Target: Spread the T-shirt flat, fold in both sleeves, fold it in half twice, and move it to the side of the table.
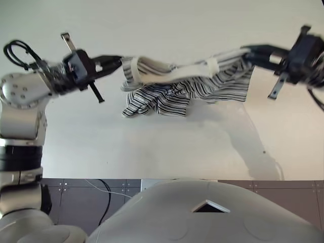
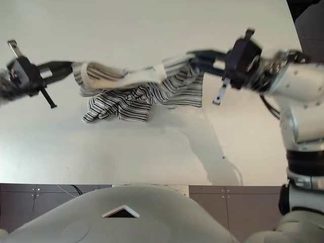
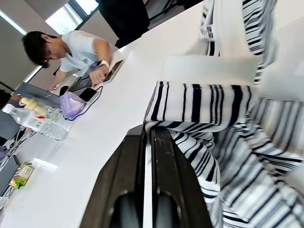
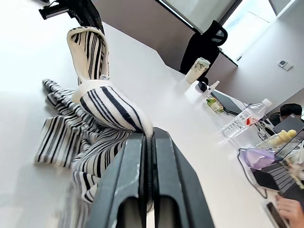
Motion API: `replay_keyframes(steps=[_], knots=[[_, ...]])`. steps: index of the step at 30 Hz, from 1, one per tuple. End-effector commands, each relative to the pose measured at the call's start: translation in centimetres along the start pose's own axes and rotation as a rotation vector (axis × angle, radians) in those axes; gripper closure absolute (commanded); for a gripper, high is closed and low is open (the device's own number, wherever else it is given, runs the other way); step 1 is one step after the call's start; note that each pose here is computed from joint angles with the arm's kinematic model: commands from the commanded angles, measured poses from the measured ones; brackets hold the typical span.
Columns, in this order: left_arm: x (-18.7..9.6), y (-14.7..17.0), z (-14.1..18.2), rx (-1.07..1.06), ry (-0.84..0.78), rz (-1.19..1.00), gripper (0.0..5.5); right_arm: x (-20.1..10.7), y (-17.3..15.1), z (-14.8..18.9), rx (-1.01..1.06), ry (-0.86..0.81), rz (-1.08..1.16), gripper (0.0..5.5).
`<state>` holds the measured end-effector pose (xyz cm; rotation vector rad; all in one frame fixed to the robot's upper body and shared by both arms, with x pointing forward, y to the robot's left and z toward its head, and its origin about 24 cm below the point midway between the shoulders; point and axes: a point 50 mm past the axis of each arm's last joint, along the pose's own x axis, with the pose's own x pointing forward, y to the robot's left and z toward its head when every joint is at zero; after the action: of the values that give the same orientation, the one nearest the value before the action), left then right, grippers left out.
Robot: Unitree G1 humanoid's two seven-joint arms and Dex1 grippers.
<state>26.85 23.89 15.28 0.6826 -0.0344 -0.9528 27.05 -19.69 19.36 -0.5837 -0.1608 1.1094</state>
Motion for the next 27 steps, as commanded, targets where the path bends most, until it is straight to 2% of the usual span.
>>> replay_keyframes(steps=[1,5,10,14,19,22,27], knots=[[4.1,7.2,0.3,-0.007,0.074,0.108,5.40,2.9,-8.7,0.3,0.011,0.065,-0.051,5.38],[6.7,11.6,1.7,0.010,0.137,0.205,5.40,5.1,-13.2,0.8,-0.066,0.237,-0.187,5.38],[8.8,14.4,4.3,0.109,0.251,0.356,5.40,6.9,-15.6,2.1,-0.260,0.440,-0.407,5.38],[8.4,16.4,6.3,0.187,0.321,0.517,5.40,7.4,-17.0,4.0,-0.408,0.502,-0.566,5.38],[7.2,19.0,10.6,0.283,0.275,0.713,5.40,6.6,-18.7,7.4,-0.520,0.473,-0.756,5.38],[7.0,19.0,12.1,0.394,0.243,0.613,5.40,5.8,-18.9,7.9,-0.524,0.464,-0.719,5.38],[7.4,16.4,9.9,0.508,0.260,0.195,5.40,4.1,-17.8,5.5,-0.475,0.494,-0.457,5.38]])
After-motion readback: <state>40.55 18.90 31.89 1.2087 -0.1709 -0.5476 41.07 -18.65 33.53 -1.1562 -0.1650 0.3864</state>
